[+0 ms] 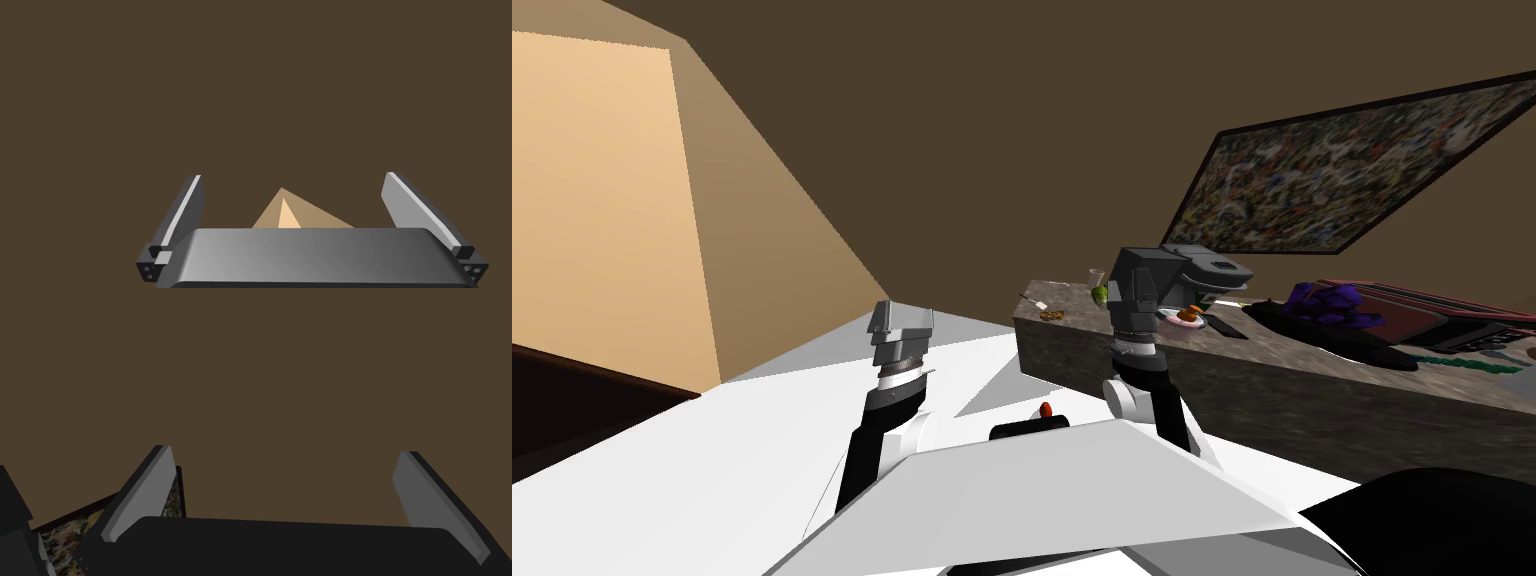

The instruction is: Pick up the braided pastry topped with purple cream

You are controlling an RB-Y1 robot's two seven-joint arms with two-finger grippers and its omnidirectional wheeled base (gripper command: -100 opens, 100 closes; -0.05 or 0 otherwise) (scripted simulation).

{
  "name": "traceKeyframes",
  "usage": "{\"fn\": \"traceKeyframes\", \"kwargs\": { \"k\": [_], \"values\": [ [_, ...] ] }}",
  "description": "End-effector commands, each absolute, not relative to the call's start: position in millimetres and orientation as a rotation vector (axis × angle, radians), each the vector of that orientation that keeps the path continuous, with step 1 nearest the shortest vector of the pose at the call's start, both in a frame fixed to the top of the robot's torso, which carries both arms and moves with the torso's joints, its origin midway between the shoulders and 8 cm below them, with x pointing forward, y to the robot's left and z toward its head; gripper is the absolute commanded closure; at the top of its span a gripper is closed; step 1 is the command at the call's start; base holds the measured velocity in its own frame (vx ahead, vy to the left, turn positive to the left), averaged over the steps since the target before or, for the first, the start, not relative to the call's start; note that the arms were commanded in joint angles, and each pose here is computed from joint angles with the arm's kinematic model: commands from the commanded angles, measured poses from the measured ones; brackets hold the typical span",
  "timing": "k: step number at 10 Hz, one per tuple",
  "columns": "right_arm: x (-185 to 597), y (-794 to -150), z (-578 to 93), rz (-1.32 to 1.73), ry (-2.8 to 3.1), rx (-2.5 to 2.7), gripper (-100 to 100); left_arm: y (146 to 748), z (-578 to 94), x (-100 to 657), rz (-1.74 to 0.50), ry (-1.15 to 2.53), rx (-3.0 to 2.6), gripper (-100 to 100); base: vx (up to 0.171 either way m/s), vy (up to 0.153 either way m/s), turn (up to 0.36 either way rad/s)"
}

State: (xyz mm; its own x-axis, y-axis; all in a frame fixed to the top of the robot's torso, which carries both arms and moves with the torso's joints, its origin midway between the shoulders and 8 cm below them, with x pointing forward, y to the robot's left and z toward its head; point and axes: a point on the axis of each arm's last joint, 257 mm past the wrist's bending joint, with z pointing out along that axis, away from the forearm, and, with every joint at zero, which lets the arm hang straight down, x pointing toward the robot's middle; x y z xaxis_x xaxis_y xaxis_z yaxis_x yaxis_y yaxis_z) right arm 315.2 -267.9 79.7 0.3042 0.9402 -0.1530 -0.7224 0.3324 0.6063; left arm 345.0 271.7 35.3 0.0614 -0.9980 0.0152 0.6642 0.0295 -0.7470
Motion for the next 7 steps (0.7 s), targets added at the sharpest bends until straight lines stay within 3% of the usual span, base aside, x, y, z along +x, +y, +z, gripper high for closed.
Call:
{"fn": "traceKeyframes", "kwargs": {
  "k": [1,7],
  "values": [
    [319,-261,76,1.148,0.584,0.44,-100,272,35,345,-1.418,0.623,-0.685,0,0.0,0.009,0.017],
    [340,-237,43,1.038,0.802,0.287,-100,272,35,345,-1.418,0.623,-0.685,0,0.001,0.03,0.031]
  ]
}}
